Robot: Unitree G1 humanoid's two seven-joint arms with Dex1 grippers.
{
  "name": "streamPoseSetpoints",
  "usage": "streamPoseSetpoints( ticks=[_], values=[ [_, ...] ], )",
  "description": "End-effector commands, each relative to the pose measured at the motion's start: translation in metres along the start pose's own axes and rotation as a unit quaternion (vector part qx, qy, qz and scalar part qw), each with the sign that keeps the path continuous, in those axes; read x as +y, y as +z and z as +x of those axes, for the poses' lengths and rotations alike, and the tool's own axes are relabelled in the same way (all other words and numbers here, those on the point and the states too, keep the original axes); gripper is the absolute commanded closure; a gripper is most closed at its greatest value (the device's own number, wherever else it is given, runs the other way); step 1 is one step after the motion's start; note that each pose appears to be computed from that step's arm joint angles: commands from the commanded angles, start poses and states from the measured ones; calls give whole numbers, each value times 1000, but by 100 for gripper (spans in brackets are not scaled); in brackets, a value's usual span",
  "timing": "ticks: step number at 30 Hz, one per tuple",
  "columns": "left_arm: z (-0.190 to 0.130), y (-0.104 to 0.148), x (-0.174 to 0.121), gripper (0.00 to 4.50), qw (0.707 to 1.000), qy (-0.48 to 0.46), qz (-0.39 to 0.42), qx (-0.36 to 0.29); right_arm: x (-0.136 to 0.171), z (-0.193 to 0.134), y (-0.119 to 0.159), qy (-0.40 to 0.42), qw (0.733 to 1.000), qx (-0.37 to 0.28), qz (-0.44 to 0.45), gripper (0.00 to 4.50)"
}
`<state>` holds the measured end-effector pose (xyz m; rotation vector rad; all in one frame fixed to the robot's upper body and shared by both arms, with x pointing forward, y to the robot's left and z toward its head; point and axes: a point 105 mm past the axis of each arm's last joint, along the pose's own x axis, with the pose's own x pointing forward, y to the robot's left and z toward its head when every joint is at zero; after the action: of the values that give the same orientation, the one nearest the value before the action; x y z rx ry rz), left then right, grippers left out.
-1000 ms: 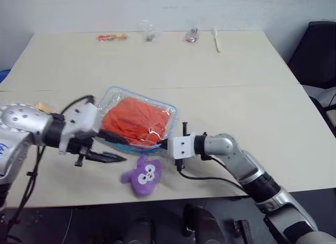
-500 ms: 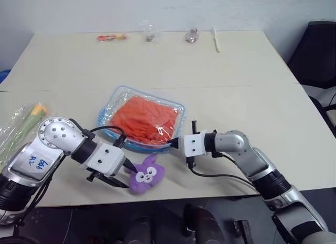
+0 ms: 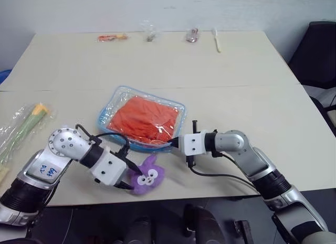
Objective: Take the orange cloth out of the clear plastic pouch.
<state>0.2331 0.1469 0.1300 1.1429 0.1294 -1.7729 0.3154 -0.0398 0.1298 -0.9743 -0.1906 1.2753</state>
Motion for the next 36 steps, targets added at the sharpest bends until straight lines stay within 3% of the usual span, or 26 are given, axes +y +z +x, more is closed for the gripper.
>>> streamPoseSetpoints(
  ticks=[1,6,9,14,15,21,24,36],
  values=[
    [8,-11,-2,230,999,0,29,24,-14,-7,8,-22,1000,-6,-13,447],
    [17,-22,8,230,998,34,49,36,-14,-8,9,-21,1000,-6,-10,447],
    [21,-24,16,292,997,53,52,32,-13,-8,9,-21,1000,-6,-10,450],
    [22,-20,19,438,997,62,42,12,-12,-7,10,-20,1000,-5,-13,450],
    [21,-20,19,446,997,61,42,12,-11,-8,10,-19,1000,-5,-14,450],
    [9,-17,10,446,998,56,22,3,-12,-12,12,-17,1000,-12,-14,450],
    [0,-16,11,446,997,78,-26,3,-13,-15,10,-18,1000,-9,-15,450],
    [-90,-53,-1,446,962,193,-168,97,-12,-47,-2,-26,999,19,-31,450]
  ],
)
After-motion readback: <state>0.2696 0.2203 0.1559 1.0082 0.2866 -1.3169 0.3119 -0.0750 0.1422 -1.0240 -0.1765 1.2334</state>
